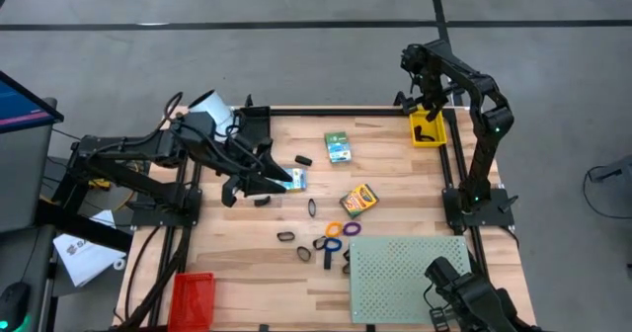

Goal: Pick & Place Office Desk Supplies
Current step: Put the black rubber band into the yellow bin

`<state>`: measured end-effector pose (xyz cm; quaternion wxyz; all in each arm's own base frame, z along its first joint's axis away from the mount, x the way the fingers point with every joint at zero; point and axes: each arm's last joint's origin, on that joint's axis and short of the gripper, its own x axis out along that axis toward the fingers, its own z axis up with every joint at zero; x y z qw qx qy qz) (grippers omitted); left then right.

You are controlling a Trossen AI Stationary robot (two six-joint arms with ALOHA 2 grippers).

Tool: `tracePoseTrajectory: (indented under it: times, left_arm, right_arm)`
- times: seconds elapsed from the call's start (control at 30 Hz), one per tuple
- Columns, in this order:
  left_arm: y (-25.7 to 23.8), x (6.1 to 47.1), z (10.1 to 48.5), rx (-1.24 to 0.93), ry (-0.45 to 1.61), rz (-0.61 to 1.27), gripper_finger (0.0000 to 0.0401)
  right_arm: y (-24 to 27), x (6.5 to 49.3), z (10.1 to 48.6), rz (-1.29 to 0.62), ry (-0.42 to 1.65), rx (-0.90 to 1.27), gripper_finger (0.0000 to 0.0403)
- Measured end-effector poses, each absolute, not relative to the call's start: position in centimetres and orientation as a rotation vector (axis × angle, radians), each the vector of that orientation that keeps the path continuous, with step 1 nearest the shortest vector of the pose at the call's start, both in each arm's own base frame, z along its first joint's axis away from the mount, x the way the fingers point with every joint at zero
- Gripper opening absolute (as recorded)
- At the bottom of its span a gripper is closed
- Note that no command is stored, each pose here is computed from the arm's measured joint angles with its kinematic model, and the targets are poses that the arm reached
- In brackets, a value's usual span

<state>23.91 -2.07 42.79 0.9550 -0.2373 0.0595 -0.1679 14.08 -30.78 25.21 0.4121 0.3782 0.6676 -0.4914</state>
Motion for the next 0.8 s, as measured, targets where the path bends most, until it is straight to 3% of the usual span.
tracePoseTrajectory:
  times: [0.23, 0.8]
  left_arm:
    - [-2.1, 23.9, 42.8, -0.493, 0.126, -0.340, 0.0159]
    - [-2.1, 23.9, 42.8, -0.496, 0.117, -0.343, 0.0159]
  right_arm:
    - [-30.8, 14.1, 25.2, -1.249, 1.681, 0.944, 0.0096]
    - [-30.1, 13.5, 27.6, -1.275, 1.556, 0.924, 0.0155]
